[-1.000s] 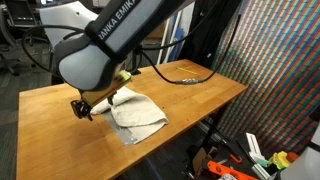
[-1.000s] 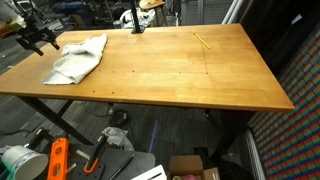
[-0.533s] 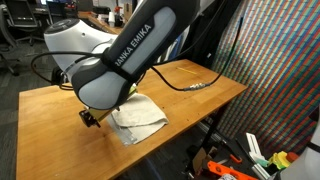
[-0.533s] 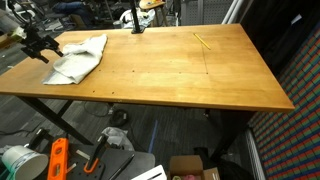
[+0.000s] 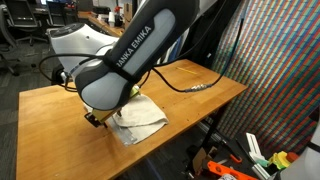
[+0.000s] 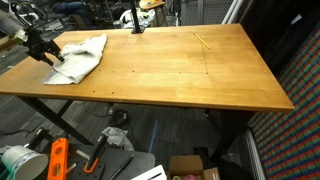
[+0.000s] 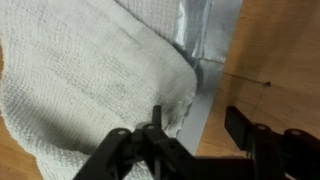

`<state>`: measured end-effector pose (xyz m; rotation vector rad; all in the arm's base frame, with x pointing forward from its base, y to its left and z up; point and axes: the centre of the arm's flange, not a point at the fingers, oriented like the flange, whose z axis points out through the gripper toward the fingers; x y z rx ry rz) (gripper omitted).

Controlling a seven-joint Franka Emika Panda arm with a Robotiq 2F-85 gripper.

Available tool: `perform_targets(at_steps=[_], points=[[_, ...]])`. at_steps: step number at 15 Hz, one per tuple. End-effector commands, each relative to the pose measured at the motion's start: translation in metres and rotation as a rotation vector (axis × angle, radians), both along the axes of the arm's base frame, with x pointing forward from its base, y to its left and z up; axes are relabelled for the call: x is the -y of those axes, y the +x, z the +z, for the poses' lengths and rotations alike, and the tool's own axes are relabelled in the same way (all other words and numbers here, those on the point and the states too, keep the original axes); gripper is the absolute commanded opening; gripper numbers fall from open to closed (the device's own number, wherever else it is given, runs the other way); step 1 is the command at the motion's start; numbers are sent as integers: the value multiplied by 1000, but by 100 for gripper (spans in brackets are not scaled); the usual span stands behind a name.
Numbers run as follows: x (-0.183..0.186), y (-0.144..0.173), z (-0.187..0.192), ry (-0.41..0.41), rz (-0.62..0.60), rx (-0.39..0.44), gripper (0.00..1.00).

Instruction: Fold the cloth in half

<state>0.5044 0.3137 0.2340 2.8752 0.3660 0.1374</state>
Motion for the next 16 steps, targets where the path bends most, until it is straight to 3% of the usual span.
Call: perform_targets(at_steps=[1,6,9,16], points=[[7,2,2,-3,-41,9,37],[20,11,-8,-20,-103,18,0],[26,10,-5,-21,-101,-3,0],[56,-20,2,-10,44,-128,1]])
